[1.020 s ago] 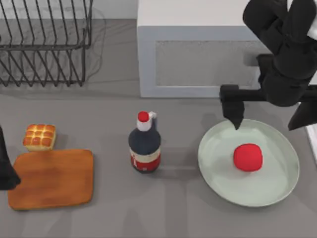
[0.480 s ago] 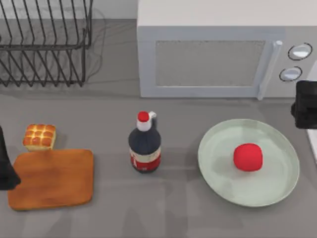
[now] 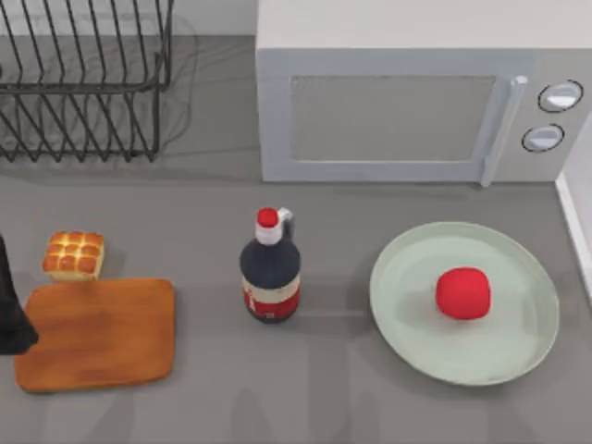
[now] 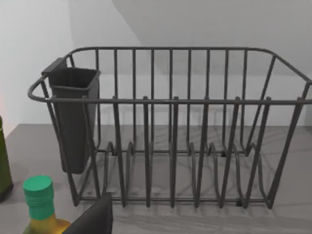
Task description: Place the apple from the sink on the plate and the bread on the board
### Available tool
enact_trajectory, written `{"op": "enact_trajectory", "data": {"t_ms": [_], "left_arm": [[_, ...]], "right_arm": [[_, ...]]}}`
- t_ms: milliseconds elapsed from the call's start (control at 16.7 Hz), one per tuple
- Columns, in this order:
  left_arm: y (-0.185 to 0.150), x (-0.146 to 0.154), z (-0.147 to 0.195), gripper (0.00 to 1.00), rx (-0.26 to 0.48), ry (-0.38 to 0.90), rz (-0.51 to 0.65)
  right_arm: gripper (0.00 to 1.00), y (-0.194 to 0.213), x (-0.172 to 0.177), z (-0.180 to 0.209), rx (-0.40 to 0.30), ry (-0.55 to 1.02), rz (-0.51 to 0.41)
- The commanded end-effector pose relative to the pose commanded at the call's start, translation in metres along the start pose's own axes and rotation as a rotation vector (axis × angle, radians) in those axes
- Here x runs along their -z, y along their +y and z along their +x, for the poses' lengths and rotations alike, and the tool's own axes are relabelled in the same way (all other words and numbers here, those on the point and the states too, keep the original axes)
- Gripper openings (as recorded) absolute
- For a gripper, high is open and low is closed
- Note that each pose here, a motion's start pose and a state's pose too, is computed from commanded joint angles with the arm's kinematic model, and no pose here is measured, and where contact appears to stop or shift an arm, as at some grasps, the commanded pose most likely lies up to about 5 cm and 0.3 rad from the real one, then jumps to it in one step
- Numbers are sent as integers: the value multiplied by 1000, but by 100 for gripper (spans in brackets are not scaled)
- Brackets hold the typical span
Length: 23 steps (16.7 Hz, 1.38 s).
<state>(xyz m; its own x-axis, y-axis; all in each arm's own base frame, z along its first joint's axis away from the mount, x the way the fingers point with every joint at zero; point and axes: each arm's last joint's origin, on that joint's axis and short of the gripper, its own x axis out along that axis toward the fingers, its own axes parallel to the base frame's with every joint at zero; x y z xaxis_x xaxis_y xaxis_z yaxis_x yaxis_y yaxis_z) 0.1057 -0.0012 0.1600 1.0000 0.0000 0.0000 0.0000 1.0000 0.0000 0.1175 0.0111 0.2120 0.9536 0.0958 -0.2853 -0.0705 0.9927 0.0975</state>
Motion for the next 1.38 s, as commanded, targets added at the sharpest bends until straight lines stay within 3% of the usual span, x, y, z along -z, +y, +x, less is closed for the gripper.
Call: {"op": "enact_trajectory", "data": {"t_ms": [360,900,1140,1380], "left_arm": [[0,0,0,100,0,0,0],[-1,-6,0,100,8,16,0],[-3,-34,7,100,34,153,-1],[-5,-67,36,100,50,425,-2]], "right_arm": [[100,-15,49,2,77,-274,-80],[100,-16,52,2,85,-294,-87],[100,-16,52,2,85,-294,-87],[100,-16,52,2,85,-294,-87]]}}
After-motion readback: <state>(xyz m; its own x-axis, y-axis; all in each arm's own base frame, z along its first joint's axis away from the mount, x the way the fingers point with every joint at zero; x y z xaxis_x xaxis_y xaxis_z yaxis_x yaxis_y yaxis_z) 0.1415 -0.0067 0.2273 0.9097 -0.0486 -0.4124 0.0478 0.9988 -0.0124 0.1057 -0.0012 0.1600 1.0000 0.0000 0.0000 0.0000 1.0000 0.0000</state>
